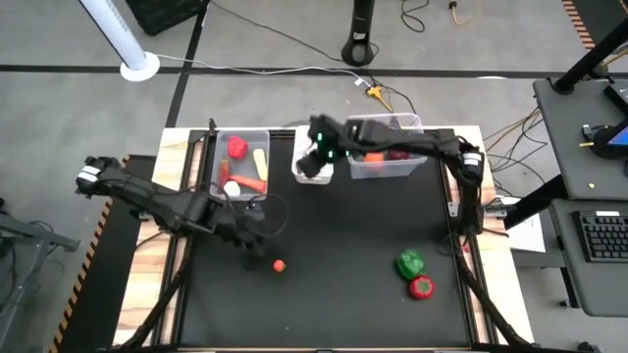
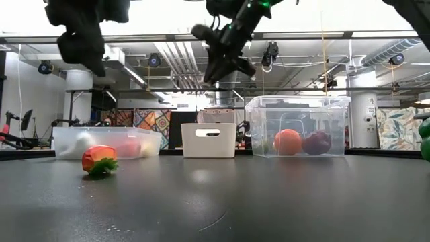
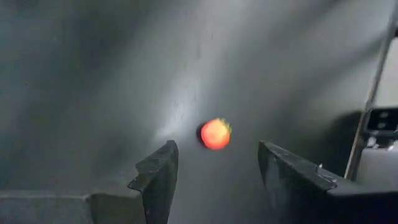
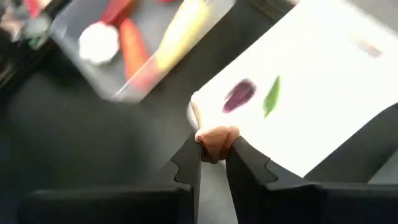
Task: Sort produce into baskets
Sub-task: Put the brown mushroom into the white bin, then put the orange tomato into the right transparent bin
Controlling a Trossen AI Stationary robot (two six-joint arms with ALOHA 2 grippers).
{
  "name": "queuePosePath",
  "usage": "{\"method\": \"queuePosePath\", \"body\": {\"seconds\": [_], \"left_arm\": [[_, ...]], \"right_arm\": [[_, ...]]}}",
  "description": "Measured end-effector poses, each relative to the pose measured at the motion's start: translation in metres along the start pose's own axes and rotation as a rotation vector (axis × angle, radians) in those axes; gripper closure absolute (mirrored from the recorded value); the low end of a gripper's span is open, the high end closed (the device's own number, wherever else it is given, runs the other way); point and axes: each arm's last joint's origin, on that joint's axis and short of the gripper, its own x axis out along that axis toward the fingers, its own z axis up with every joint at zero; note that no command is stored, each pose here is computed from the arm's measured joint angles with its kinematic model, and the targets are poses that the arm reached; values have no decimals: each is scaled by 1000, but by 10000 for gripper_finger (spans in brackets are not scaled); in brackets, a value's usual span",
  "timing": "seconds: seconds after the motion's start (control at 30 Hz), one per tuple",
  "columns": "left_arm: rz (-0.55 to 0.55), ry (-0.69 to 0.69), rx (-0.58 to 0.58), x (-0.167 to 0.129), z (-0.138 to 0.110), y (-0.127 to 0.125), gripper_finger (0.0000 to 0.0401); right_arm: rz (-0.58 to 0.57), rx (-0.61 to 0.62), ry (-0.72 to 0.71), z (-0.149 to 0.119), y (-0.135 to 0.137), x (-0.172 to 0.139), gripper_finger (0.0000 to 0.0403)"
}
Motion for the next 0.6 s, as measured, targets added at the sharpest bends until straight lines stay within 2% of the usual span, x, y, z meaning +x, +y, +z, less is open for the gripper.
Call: {"method": "queuePosePath", "body": {"seconds": [0.13, 0.27, 0.43, 0.6], "left_arm": [[35, 44, -29, 15, -5, -5, 197], [77, 79, -56, 30, -6, -7, 197], [114, 110, -56, 44, -7, -8, 197], [104, 135, -57, 51, -7, -10, 188]], "right_arm": [[-62, 23, 19, 20, -30, 6, 340], [-78, 46, 68, 29, -47, 12, 295], [-47, 33, 89, 34, -54, 20, 226], [-42, 31, 120, 31, -53, 13, 184]]}}
